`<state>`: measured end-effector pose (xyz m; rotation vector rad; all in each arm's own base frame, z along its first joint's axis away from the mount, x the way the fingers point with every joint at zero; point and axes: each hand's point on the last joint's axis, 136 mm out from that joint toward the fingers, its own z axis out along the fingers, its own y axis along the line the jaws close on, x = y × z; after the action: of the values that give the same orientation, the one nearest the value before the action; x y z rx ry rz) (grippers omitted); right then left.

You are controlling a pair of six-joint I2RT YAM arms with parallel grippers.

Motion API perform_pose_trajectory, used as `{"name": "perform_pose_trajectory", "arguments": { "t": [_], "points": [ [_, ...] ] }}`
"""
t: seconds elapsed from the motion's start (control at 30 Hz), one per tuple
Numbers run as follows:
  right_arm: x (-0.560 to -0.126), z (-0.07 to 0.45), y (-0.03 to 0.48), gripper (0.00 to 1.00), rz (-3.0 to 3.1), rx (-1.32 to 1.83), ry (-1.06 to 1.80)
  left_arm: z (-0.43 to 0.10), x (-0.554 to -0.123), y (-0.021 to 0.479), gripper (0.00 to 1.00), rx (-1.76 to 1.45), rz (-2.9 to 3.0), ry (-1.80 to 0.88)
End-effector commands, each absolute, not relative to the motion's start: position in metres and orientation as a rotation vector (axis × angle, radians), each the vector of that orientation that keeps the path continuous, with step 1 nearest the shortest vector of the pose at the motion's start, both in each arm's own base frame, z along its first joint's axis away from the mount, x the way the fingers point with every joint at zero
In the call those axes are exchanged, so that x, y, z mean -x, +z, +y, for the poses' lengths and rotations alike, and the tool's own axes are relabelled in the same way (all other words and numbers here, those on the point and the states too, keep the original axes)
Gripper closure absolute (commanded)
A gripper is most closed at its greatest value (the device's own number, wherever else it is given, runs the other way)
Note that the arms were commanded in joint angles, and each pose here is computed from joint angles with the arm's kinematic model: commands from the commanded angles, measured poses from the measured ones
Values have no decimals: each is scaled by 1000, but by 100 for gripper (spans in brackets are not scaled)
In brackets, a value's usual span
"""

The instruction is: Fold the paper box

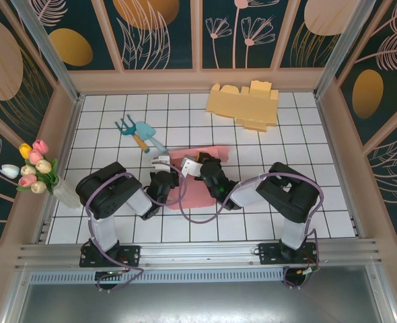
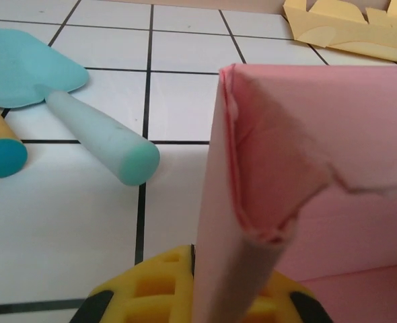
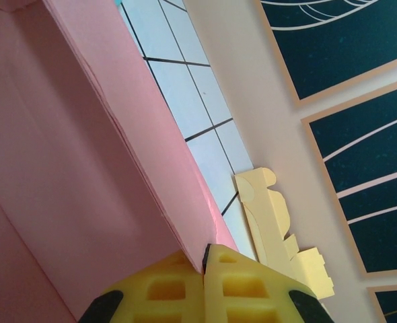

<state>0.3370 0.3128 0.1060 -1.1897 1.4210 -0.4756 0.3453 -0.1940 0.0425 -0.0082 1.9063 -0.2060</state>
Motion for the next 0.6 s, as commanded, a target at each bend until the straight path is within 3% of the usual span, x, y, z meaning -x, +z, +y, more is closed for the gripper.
{"name": "perform_pose_trajectory", "arguments": {
  "t": [0.0,0.2,0.37,0.57],
  "points": [
    [-326,291,57,100,1554,1314,-514,-146,-353,34,100,188,1902,-18],
    [-330,293,58,100,1580,1279,-503,-137,-351,35,100,222,1902,17],
    [-329,294,56,100,1594,1281,-488,-166,-349,47,70,93,1890,-154],
    [-331,293,55,100,1599,1272,-506,-189,-330,77,54,-48,1826,-371]
  ]
}}
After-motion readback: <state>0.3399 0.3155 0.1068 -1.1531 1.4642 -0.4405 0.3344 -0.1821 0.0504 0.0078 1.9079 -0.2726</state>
